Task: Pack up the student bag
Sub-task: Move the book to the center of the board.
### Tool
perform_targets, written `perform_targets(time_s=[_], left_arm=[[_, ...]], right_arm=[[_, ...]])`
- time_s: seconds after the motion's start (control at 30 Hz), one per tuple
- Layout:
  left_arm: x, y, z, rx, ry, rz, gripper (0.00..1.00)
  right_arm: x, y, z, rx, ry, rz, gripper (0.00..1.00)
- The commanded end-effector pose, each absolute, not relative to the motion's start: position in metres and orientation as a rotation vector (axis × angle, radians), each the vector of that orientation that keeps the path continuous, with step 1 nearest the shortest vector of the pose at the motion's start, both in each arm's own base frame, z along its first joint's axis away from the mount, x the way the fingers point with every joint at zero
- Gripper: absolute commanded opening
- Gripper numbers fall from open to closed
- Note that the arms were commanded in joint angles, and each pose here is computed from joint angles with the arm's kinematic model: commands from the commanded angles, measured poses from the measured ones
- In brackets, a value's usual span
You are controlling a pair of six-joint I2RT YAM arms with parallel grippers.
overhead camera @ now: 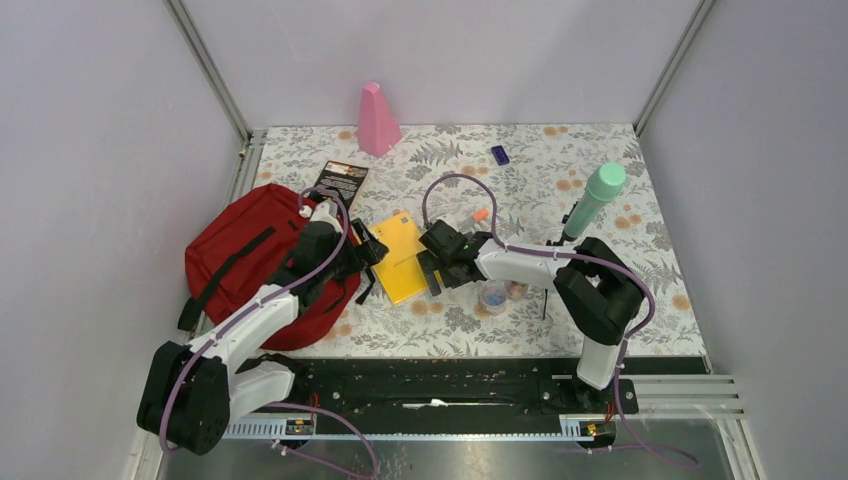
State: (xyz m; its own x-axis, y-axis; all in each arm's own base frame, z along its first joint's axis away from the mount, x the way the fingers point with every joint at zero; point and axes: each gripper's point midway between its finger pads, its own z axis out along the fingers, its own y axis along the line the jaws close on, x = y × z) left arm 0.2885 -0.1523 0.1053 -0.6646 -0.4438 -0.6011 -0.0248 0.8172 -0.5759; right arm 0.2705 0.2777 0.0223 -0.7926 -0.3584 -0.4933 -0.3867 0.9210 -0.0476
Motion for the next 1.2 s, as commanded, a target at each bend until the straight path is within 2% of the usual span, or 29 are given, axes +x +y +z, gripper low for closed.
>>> perform_targets(time_s=[0.0, 0.23, 0.47, 0.67, 0.93, 1.17], left_arm=[[0.296, -0.167, 0.120, -0.329, 2.159, -0.783, 0.89], [0.288, -0.170, 0.104, -0.383, 2.186, -0.805, 0.89], [0.285, -0.166, 0.102, -0.402, 2.180, -0.792, 0.89], [0.286, -0.167, 0.097, -0.403, 2.191, -0.791, 0.89], [0.295, -0.181, 0.103, -0.370, 2.182, -0.830, 0.89], [0.308, -0.196, 0.099, -0.385, 2.177, -0.873, 0.89]], right_arm=[[0.263, 0.275, 0.044, -0.589, 2.581, 0.109, 0.96], [0.290, 0.324, 0.064, -0.607, 2.486, 0.277, 0.97], [0.310, 0.353, 0.049, -0.617, 2.490, 0.320, 0.97], [0.311, 0.329, 0.017, -0.553, 2.576, 0.253, 0.96], [0.295, 0.267, -0.008, -0.401, 2.704, 0.131, 0.94], [0.275, 0.247, -0.013, -0.345, 2.765, 0.129, 0.91]])
